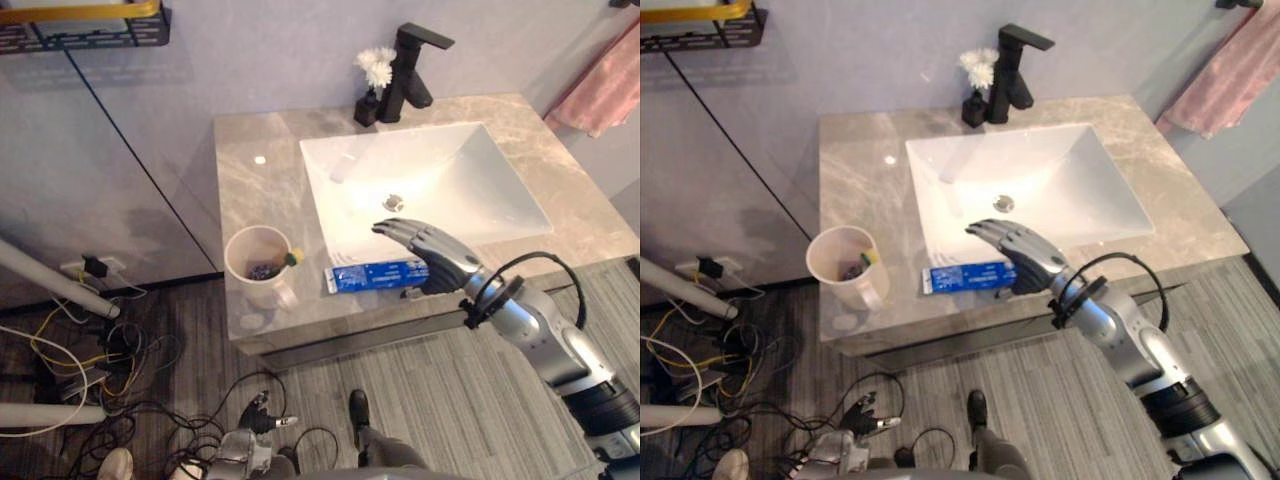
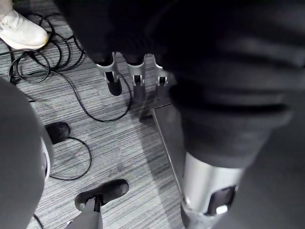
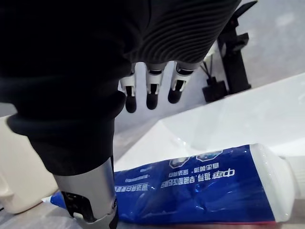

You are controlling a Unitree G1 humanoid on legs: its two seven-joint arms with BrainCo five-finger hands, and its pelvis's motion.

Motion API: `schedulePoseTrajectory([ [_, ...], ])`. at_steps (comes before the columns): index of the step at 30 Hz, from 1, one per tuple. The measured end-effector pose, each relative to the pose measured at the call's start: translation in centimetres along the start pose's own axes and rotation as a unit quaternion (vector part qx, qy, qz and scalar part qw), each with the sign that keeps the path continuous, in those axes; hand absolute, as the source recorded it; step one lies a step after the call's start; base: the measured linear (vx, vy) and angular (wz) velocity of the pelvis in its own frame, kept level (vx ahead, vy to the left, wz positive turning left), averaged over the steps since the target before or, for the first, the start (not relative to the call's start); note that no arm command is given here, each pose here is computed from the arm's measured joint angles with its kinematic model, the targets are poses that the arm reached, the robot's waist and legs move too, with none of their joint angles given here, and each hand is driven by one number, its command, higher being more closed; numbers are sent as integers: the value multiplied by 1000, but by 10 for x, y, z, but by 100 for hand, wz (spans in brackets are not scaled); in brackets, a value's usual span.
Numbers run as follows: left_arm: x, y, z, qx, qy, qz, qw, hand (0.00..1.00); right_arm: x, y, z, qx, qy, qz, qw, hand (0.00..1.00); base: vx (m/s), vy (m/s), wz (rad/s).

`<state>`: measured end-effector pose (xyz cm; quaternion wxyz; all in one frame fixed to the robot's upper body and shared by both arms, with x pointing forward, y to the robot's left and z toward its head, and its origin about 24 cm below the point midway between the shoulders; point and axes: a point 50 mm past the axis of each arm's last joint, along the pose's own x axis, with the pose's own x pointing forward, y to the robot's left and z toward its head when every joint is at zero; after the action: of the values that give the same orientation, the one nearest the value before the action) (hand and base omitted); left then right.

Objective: Organize washtable

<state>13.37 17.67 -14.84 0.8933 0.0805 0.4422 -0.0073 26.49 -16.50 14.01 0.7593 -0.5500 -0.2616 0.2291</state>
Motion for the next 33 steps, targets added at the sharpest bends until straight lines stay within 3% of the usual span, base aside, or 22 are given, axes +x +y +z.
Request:
schedulePoseTrajectory([
  [33, -2, 1, 0, 2, -10, 2, 1000, 0, -9, 13, -29, 68, 69, 31, 995, 0, 0, 0, 0],
])
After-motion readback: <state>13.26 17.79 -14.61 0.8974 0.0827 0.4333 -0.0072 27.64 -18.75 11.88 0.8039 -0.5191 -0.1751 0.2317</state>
